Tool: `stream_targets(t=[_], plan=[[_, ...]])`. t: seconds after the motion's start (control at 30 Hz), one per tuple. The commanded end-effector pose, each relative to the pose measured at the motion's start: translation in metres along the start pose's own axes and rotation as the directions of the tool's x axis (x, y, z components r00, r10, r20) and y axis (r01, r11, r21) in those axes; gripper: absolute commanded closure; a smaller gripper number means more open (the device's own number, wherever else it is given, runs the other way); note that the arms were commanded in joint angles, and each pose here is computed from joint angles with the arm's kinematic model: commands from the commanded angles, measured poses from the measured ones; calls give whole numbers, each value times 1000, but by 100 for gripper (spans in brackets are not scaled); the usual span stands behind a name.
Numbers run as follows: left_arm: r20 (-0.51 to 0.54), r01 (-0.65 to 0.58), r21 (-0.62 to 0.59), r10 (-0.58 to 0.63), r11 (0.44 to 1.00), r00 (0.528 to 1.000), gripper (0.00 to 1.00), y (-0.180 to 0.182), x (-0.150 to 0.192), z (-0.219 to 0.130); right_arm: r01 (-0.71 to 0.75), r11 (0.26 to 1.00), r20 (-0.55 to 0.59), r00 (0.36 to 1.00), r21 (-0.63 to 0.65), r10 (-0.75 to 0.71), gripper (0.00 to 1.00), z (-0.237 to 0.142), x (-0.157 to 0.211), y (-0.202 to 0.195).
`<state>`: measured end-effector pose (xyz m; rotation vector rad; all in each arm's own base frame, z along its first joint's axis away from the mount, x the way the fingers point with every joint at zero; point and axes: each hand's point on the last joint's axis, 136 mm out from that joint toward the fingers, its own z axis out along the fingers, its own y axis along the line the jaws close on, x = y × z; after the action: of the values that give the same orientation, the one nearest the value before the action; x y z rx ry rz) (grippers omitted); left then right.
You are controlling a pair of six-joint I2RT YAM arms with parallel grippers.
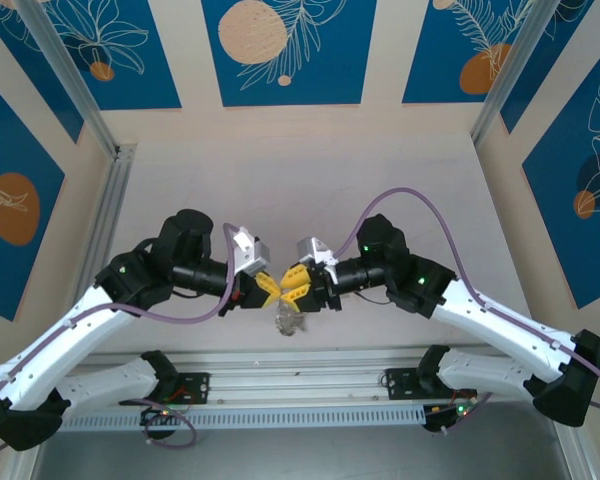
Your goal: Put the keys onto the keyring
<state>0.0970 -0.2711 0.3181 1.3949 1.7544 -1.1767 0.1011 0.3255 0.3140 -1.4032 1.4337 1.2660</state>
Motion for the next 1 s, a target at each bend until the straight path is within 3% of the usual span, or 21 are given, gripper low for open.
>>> stream_targets(t=[0.0,0.37,0.87,0.97], plan=[[23,-65,15,65,998,998,100,-11,-14,-6,26,1000,-8,1000,0,-26,75,0,-7,2],[28,-73,-10,73,997,997,100,-6,-17,-5,21,999,-40,999,-36,-23,87,3,1,9],[21,-81,-27,82,996,996,100,-3,-22,-6,25,997,-27,999,-71,-27,77,-6,0,21],[20,-81,-26,81,996,997,100,-4,-21,-6,26,997,-21,999,-75,-27,80,-9,-1,22]])
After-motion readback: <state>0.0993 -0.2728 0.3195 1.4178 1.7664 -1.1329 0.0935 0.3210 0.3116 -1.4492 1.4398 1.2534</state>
